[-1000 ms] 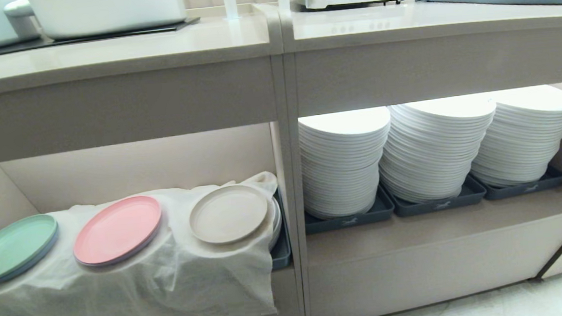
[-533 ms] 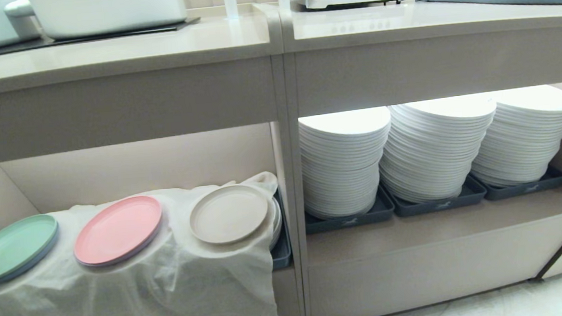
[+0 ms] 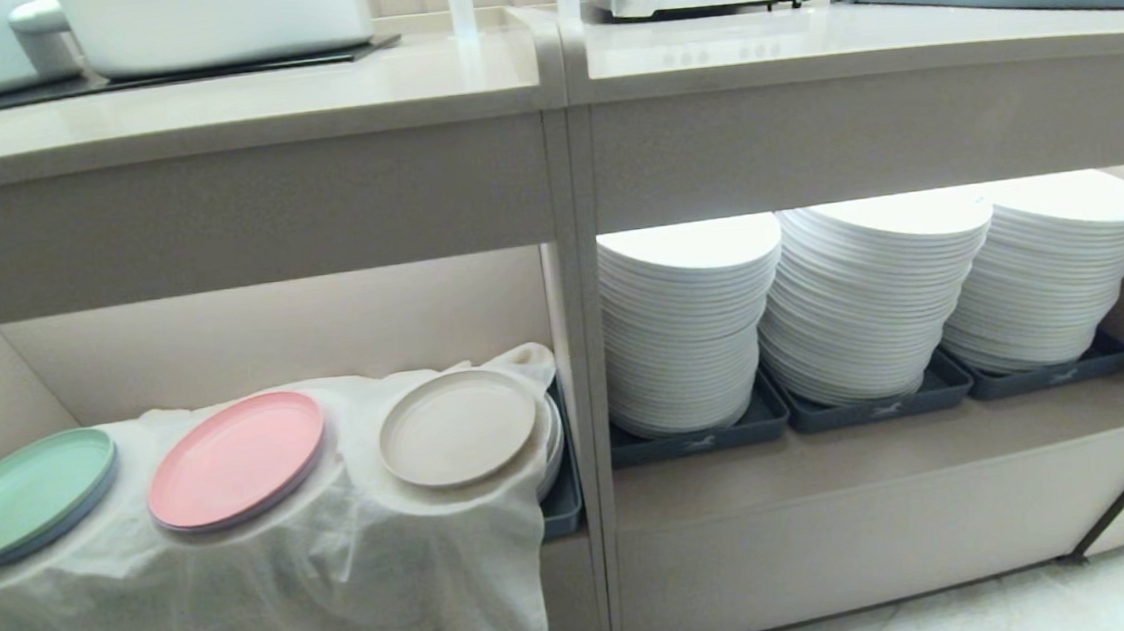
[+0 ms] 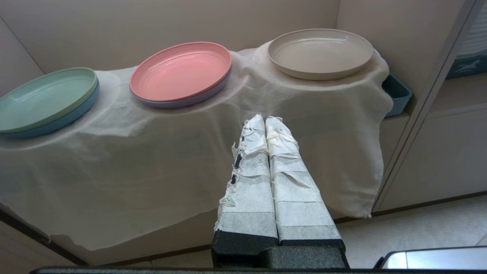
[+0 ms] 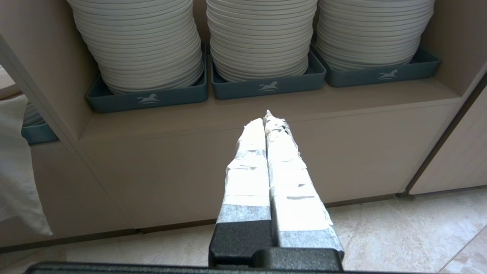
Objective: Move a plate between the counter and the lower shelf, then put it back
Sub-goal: Pick up the plate in the cupboard
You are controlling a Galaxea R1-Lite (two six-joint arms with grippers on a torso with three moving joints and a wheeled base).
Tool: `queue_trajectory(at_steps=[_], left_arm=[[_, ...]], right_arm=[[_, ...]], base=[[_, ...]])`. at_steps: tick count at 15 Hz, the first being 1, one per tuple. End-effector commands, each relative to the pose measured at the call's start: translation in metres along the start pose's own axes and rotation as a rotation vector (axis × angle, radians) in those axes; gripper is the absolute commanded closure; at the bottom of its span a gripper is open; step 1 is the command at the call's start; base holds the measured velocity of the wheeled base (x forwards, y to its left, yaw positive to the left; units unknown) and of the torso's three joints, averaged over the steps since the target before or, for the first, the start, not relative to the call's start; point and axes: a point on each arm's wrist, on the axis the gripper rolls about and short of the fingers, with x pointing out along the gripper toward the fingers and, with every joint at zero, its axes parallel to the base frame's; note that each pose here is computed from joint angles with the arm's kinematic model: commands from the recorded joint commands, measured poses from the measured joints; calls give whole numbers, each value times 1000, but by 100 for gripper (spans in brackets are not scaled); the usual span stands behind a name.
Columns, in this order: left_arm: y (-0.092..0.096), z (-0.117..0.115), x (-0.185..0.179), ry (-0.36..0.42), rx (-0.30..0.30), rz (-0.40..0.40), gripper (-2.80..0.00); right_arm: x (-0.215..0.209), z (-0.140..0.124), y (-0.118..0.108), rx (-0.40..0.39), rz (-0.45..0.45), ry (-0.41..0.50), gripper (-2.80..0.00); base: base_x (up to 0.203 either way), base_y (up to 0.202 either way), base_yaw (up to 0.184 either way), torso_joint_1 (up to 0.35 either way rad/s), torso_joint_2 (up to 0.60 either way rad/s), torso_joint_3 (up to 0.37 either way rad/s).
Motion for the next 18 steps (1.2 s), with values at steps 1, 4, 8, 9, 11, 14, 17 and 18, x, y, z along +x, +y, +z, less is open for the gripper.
queue_trajectory(at_steps=[1, 4, 8, 9, 11, 14, 17, 18], left_arm=[[0, 0, 0, -3, 9, -1, 0], [0, 4, -1, -15, 0, -2, 0], [0, 8, -3, -27, -1, -39, 0], [0, 11, -4, -33, 0, -53, 0], [-1, 16, -5, -4, -4, -83, 0], [0, 28, 1, 56, -19, -112, 0], [2, 49, 14, 136, -82, -162, 0], [2, 55, 20, 170, -100, -176, 0]], right_arm=[[0, 0, 0, 0, 0, -2, 0], [0, 0, 0, 0, -1, 0, 0], [0, 0, 0, 0, 1, -2, 0], [0, 0, 0, 0, -1, 0, 0], [0, 0, 0, 0, -1, 0, 0], [0, 0, 0, 0, 1, 0, 0], [0, 0, 0, 0, 0, -2, 0], [0, 0, 0, 0, 1, 0, 0]], base=[[0, 0, 0, 0, 0, 0], [0, 0, 0, 0, 0, 0], [0, 0, 0, 0, 0, 0], [0, 0, 0, 0, 0, 0], [0, 0, 0, 0, 0, 0], [0, 0, 0, 0, 0, 0], [0, 0, 0, 0, 0, 0], [0, 0, 0, 0, 0, 0]])
